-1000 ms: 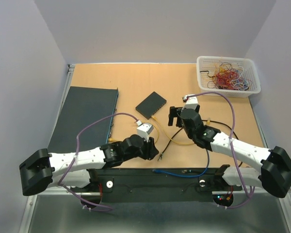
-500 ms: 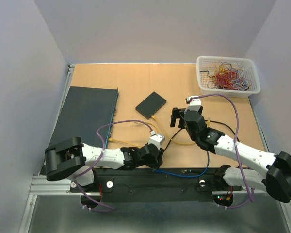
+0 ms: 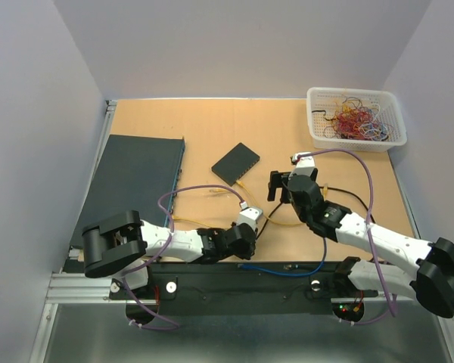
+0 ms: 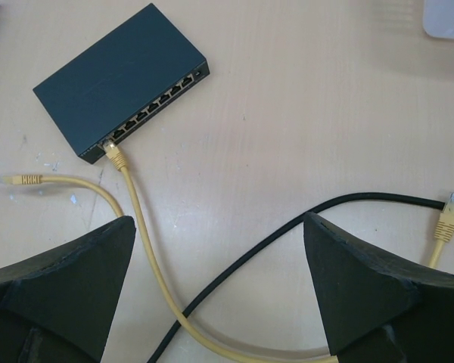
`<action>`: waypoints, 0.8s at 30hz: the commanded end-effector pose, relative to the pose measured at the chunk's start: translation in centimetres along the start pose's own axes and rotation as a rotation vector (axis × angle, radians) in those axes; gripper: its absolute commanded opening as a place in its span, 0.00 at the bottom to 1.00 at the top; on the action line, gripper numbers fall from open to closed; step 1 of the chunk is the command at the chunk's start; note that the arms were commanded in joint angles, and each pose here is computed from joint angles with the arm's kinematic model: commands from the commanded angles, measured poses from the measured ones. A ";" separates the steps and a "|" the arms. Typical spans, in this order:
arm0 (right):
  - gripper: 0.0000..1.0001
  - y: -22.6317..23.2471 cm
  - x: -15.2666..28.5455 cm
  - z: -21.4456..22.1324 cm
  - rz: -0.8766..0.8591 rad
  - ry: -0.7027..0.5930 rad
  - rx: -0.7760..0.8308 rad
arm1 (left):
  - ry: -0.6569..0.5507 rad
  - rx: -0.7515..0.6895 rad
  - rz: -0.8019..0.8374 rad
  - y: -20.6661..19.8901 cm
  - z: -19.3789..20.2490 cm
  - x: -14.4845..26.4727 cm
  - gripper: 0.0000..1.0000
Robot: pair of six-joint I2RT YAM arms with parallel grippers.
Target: Insert the plug into the switch port
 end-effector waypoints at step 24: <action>0.93 6.8 11.0 -3.8 -1.252 0.083 0.144 | -0.021 -0.016 0.318 -0.7 -5.6 16.0 0.00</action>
Point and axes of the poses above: each gripper's point midway between its finger pads, its own x axis back along the fingers, its own y axis along the line the jaws close on, z = x × y, the point moved 9 cm from there along x, back along the fingers, and after that the axes turned 11 degrees about -x, right-handed, at the moved point
